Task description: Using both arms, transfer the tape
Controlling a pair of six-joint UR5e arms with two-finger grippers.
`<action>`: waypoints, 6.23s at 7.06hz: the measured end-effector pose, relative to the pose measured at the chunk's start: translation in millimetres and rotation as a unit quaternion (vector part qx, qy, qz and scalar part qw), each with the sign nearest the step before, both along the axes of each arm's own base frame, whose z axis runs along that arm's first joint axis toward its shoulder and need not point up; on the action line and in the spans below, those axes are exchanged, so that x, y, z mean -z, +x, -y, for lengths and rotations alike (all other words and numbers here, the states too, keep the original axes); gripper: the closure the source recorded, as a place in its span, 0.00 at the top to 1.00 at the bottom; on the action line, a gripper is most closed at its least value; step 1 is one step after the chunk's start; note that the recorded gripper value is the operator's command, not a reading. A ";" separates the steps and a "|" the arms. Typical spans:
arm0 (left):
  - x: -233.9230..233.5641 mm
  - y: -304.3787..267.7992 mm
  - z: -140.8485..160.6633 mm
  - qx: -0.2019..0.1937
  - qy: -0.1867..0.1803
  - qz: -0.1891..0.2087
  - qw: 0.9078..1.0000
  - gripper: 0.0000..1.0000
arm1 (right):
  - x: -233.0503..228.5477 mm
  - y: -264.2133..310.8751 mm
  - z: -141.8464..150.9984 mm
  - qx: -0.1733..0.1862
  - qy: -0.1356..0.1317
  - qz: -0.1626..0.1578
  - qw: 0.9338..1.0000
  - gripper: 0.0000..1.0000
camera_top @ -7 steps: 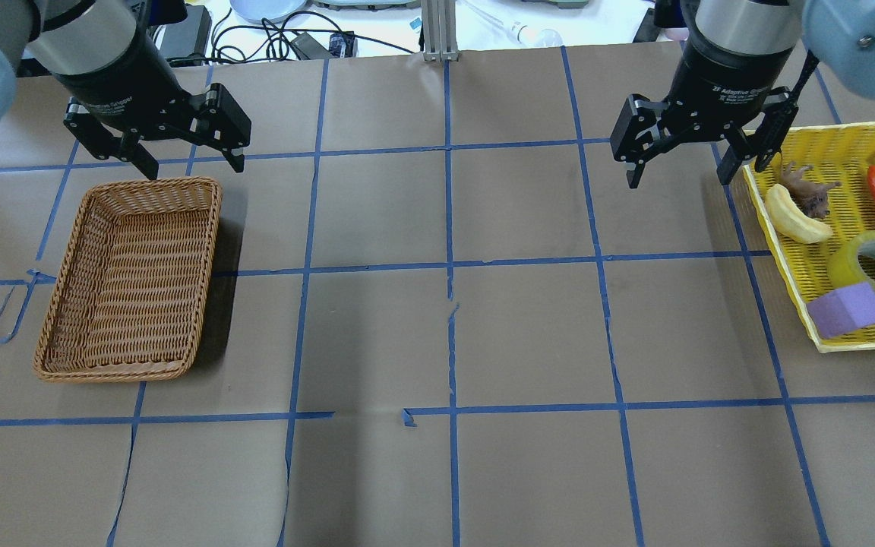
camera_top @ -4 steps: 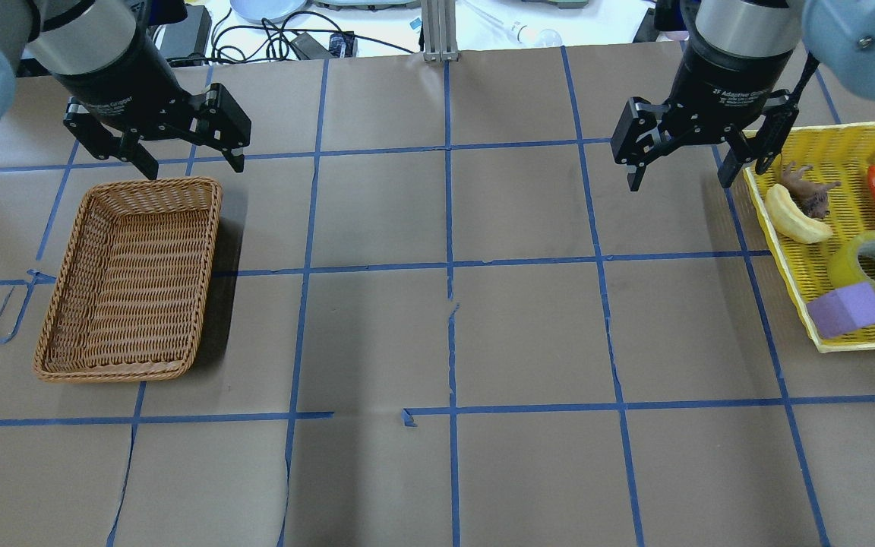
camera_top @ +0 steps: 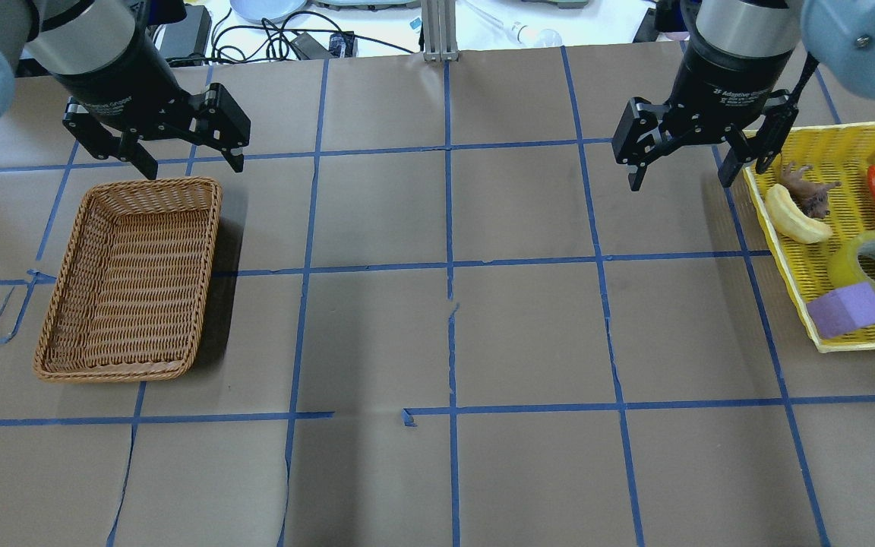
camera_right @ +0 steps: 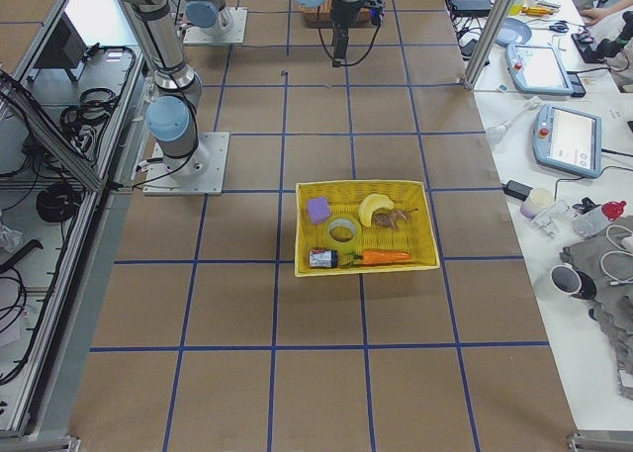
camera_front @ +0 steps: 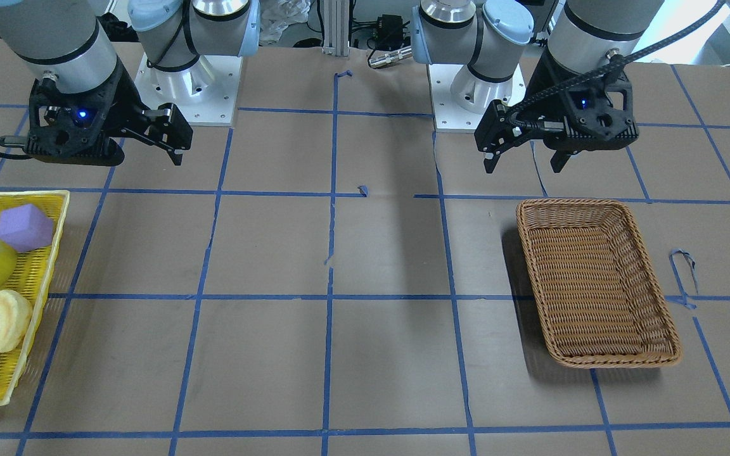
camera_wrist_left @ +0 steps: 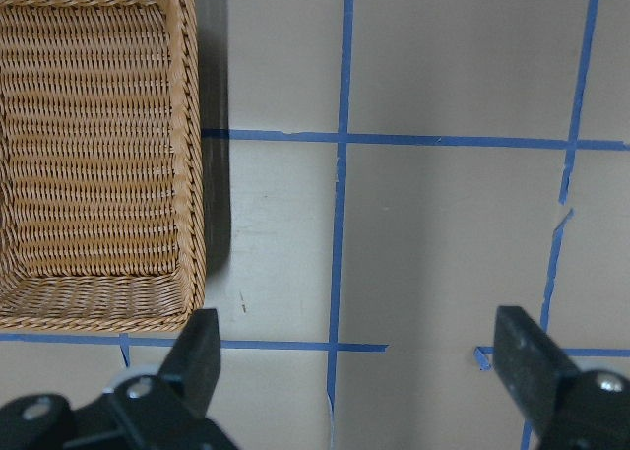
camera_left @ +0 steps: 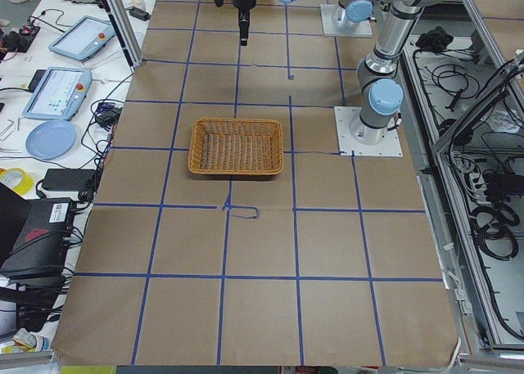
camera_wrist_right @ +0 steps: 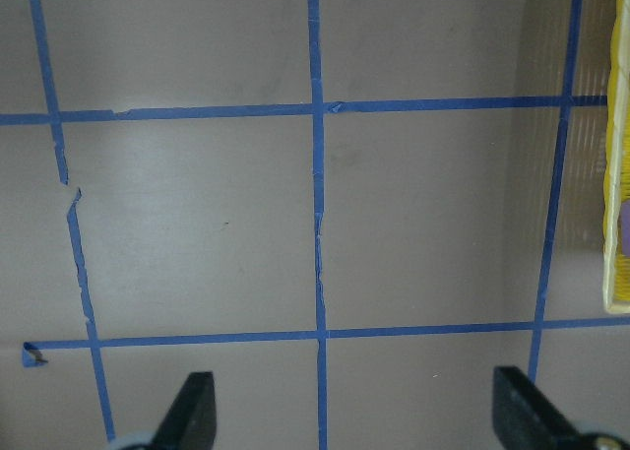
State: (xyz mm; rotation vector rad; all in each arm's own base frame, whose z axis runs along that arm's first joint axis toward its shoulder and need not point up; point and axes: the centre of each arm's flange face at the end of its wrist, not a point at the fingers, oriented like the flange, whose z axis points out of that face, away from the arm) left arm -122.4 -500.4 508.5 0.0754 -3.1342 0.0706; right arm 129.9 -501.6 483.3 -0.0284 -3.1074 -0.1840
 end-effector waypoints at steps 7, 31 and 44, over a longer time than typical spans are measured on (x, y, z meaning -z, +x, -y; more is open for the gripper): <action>0.1 0.0 0.0 0.000 0.000 0.000 1.000 1.00 | 3.9 -0.4 -0.3 0.004 0.005 -0.001 1.000 1.00; -1.3 0.1 -1.2 0.008 -0.001 0.001 1.000 1.00 | 274.7 -347.8 29.9 0.036 0.056 -0.067 0.996 0.00; -4.3 -1.0 -2.5 0.006 -0.004 -0.003 1.000 1.00 | 125.9 -90.0 80.8 0.005 -0.104 -0.100 0.990 0.00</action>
